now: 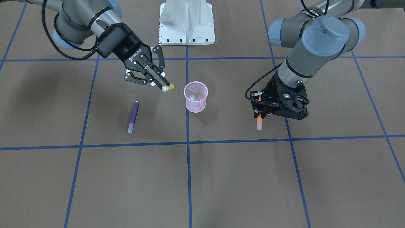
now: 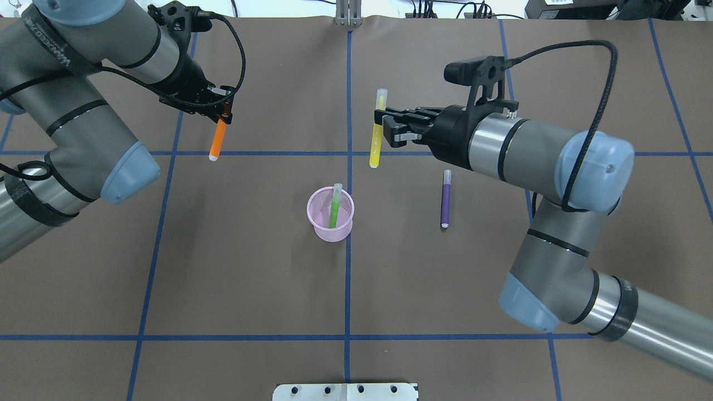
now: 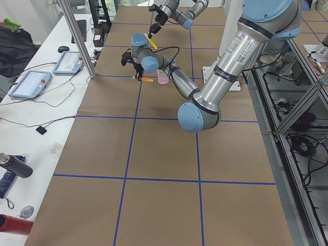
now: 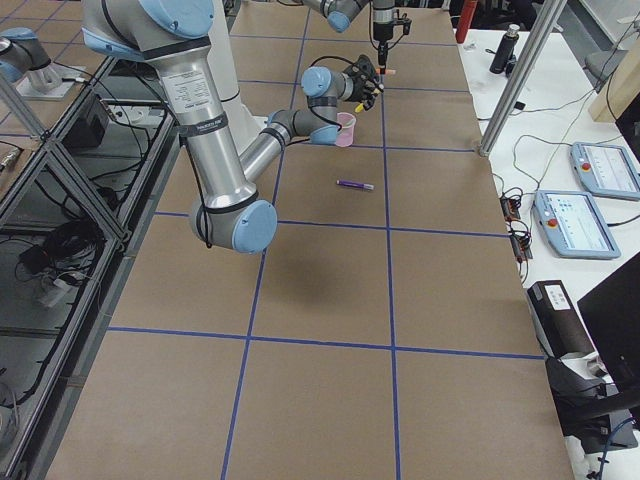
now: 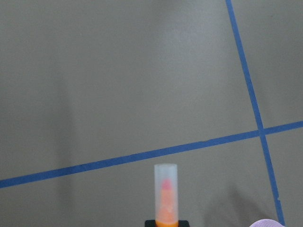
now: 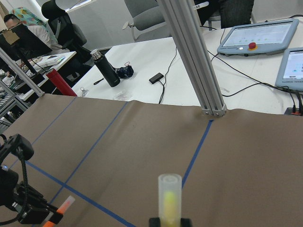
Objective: Collect pens into pen holder
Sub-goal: 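Lift the orange marker away while the right gripper brings the yellow marker over the cup, then lower the yellow marker into the pink cup and open the right gripper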
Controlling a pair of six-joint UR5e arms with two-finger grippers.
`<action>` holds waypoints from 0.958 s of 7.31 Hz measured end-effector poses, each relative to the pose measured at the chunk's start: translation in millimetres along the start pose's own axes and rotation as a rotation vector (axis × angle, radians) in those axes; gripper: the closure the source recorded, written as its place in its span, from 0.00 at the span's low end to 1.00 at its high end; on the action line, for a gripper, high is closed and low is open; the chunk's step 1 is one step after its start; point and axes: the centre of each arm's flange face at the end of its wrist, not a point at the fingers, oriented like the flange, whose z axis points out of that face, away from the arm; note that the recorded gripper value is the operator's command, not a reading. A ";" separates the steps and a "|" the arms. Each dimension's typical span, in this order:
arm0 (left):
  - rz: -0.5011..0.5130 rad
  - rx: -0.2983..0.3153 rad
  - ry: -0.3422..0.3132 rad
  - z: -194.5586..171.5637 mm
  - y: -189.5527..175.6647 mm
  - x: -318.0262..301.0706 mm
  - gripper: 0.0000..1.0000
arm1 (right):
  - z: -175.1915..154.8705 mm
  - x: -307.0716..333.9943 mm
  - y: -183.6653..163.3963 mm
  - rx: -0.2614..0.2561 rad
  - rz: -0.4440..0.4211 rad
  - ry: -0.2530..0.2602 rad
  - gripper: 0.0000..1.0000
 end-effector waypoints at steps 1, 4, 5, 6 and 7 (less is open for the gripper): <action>-0.003 0.001 0.001 -2.0 -1.3 -2.2 1.00 | 12.0 -24.2 8.9 -0.003 -0.031 0.016 1.00; -0.006 0.001 -0.003 -1.4 -2.3 -4.7 1.00 | 48.2 -55.2 38.1 -0.007 -0.061 0.064 1.00; -0.005 0.001 -0.005 -0.7 -2.5 -5.5 1.00 | 60.5 -64.0 51.9 -0.009 -0.066 0.078 1.00; 0.000 0.001 -0.006 -0.4 -2.5 -5.8 1.00 | 68.2 -69.3 65.7 -0.013 -0.069 0.089 1.00; 0.005 0.000 -0.007 -0.2 -2.5 -6.0 1.00 | 74.9 -69.9 79.0 -0.021 -0.074 0.104 1.00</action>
